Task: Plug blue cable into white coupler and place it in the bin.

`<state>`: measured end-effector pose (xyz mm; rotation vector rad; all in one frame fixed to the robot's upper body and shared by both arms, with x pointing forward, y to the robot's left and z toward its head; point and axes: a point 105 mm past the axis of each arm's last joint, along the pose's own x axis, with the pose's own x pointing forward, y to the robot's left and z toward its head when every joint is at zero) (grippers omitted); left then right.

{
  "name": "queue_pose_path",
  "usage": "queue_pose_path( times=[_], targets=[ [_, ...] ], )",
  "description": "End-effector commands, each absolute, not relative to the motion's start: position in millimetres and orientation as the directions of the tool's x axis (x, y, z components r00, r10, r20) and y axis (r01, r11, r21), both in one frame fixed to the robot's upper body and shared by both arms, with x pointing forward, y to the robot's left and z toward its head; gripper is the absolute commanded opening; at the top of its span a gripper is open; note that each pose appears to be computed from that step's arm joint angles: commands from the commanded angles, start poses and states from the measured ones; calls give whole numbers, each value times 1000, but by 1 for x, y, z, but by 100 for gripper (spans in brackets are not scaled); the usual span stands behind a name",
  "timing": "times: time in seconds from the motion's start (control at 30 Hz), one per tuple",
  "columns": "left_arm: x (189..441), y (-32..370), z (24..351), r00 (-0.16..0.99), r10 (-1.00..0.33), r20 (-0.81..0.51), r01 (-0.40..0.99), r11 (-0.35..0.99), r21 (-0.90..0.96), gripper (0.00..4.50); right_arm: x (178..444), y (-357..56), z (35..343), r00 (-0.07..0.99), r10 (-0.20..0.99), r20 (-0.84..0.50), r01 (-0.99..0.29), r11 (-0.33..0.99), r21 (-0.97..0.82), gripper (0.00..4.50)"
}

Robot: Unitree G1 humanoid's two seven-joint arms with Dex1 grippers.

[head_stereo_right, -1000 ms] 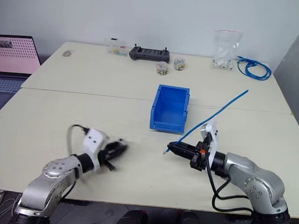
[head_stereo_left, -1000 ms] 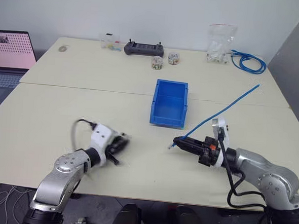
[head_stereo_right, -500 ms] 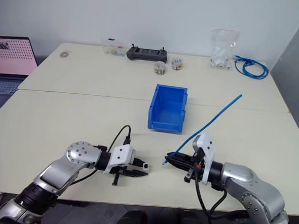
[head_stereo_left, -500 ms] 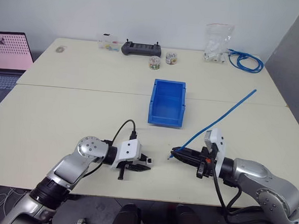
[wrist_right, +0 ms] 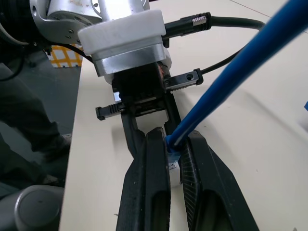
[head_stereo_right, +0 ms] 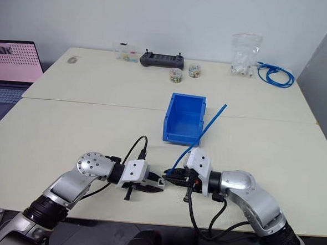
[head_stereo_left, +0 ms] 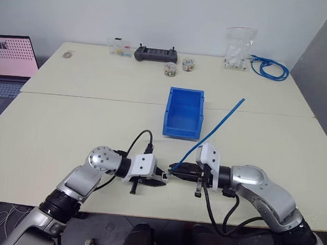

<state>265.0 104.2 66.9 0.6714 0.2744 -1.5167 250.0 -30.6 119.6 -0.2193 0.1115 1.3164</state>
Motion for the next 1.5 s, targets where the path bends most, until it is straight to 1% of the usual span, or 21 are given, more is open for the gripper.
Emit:
queue_pose_path(
  times=[0.03, 0.47, 0.77, 1.07, 1.17, 1.37, 1.5],
  targets=[
    [254, 109, 47, 23, -783, -622, 984, -93, 154, 81, 252, -28, 129, 248, 954, -168, -962, 222, -161, 6],
    [257, 112, 50, 17, -770, -638, 986, -93, 139, 81, 244, -18, 124, 189, 965, -184, -974, 161, -158, 6],
    [257, 109, 55, 10, -772, -636, 988, -91, 126, 81, 240, -19, 112, 162, 956, -245, -980, 126, -154, 6],
    [256, 107, 55, 5, -770, -638, 987, -98, 125, 81, 249, -21, 109, 154, 952, -266, -983, 119, -142, 6],
    [256, 107, 55, 6, -769, -639, 987, -99, 128, 81, 252, -22, 108, 142, 952, -270, -988, 120, -99, 6],
    [256, 107, 55, 11, -770, -637, 987, -94, 130, 81, 249, -28, 95, 104, 936, -337, -992, 71, -109, 6],
    [256, 107, 54, 13, -771, -637, 987, -91, 130, 81, 248, -25, 98, 75, 934, -349, -990, 29, -135, 6]
  ],
)
